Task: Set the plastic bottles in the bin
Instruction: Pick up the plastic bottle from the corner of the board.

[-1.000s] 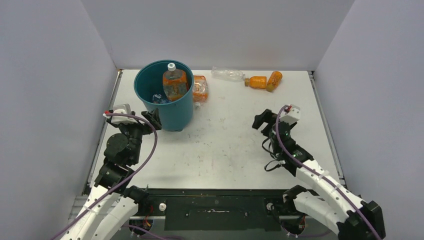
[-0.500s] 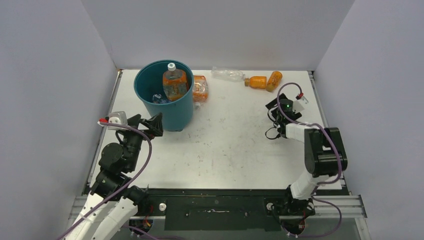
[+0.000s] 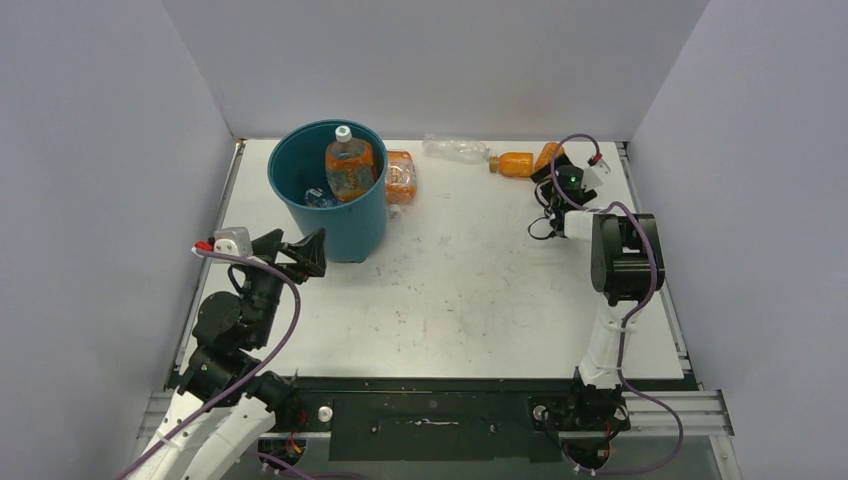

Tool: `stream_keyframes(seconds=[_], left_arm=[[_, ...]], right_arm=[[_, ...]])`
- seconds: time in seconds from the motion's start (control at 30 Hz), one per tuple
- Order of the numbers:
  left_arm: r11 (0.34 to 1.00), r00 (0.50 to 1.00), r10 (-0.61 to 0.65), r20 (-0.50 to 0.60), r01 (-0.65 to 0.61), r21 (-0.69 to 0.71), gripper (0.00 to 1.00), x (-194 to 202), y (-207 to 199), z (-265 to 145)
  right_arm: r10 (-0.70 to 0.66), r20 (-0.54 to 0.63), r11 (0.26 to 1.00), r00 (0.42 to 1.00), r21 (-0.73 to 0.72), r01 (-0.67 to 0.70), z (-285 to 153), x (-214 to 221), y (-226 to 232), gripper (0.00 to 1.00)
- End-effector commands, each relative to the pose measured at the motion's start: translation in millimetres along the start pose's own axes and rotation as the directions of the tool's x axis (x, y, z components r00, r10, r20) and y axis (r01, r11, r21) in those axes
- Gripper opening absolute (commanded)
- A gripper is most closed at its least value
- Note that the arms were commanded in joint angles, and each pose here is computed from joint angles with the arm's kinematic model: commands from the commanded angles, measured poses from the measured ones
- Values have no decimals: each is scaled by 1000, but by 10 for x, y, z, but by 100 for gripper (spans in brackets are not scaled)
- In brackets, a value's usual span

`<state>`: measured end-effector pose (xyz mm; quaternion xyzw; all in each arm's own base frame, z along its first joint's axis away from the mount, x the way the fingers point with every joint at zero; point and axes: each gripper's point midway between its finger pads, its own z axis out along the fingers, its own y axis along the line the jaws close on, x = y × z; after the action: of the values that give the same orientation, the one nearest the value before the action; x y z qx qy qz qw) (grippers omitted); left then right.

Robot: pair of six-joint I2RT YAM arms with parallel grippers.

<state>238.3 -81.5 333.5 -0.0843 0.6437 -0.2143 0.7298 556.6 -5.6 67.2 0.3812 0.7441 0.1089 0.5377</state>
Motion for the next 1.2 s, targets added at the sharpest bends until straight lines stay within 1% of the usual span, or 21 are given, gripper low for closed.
stream_keyframes(seconds=[0.0,0.07,0.2,0.27,0.4,0.43,0.47,0.53,0.67,0.73,0.8,0.87,0.97,1.03,1.17], left_arm=[[999,1000,-5,9,4,35,96,-48,-83,11],[999,1000,-3,2,3,42,96,-30,-99,22],[999,1000,1,-18,0,52,96,19,-123,46],[999,1000,4,-26,-2,54,96,41,-129,55],[999,1000,2,-22,-1,52,96,24,-126,48],[999,1000,1,-19,0,52,96,18,-125,43],[999,1000,1,-18,0,51,96,20,-123,46],[999,1000,0,-18,1,53,96,23,-125,40],[998,1000,1,-21,1,60,96,27,-138,40],[998,1000,1,-21,0,59,96,26,-137,42],[998,1000,4,-22,-3,56,96,35,-131,42],[998,1000,6,-21,-5,57,96,33,-131,41],[998,1000,7,-22,-6,57,96,36,-131,39],[998,1000,5,-18,-4,58,96,23,-133,35],[998,1000,-2,-6,2,59,96,-11,-133,13]], right_arm=[[-22,33,999,999,-48,24,251,-181,175,90],[-33,23,999,999,-28,33,408,-237,89,90],[-71,-51,997,996,29,72,648,-100,66,90],[-69,-42,997,997,31,71,686,-96,83,91],[-87,-65,995,994,38,90,762,-15,102,97],[-89,-71,995,994,34,92,772,10,106,100],[-90,-78,995,993,31,93,783,39,100,96],[-93,-94,995,991,27,95,800,100,79,91],[-99,-161,995,982,6,102,856,304,55,87],[-100,-170,995,980,10,103,859,352,10,81],[-98,-179,995,979,3,100,834,402,-13,71],[-92,-161,996,983,-12,92,791,373,-3,61],[-88,-132,996,987,-33,84,686,272,54,51],[-94,-108,995,990,-51,89,593,167,113,47],[-99,-39,992,994,-83,96,332,-159,287,42]])
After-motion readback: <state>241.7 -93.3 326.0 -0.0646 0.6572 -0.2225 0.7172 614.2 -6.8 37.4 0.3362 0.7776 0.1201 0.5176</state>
